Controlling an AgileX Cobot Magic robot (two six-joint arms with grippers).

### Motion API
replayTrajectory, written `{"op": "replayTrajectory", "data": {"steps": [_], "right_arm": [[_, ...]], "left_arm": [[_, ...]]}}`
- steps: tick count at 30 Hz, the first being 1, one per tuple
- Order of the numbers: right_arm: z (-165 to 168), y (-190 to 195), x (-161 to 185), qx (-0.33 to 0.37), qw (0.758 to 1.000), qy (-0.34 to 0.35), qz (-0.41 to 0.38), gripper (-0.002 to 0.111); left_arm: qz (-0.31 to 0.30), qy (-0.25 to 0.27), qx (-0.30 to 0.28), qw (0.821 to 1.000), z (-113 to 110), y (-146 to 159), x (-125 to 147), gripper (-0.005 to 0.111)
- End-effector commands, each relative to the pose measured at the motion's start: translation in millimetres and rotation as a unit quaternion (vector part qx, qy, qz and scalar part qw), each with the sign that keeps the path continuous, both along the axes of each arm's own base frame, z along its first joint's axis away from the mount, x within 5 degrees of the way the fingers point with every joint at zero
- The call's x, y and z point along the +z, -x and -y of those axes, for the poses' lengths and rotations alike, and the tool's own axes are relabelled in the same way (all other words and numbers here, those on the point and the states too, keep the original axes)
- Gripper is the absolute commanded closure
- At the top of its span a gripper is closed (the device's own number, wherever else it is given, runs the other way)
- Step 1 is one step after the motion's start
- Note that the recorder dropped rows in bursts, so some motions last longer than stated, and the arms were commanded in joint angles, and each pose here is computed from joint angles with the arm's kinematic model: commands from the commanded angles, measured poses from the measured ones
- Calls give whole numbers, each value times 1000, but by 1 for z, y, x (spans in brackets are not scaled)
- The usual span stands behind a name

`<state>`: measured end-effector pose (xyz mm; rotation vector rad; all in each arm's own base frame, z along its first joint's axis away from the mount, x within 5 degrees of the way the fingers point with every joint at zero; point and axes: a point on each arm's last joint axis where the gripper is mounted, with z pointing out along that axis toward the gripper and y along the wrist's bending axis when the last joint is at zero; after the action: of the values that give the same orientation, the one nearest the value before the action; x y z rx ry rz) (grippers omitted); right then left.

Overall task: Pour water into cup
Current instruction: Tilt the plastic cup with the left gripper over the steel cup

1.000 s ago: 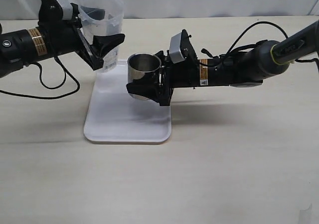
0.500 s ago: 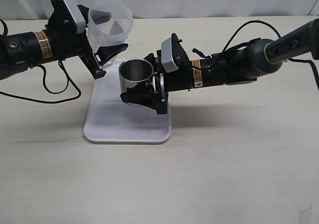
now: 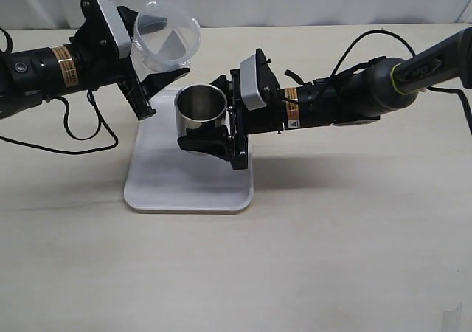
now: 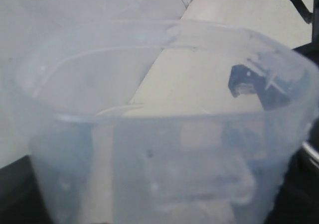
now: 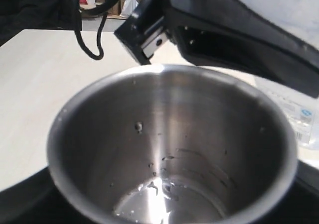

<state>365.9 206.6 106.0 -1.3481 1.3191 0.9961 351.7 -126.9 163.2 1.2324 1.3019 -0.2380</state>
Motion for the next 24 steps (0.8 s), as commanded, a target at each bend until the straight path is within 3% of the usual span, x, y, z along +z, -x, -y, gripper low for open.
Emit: {"op": "replayTrajectory", "data": {"steps": [1,24], "right_arm": [[-1,-1,6,2,1000,-20,12,104],[-3,-6,10,5,1000,-15,6,104]], "left_arm": [[25,8,-5,1000,2,-2,6,107],[58,-13,-10,998,1,-2,7,107]]}}
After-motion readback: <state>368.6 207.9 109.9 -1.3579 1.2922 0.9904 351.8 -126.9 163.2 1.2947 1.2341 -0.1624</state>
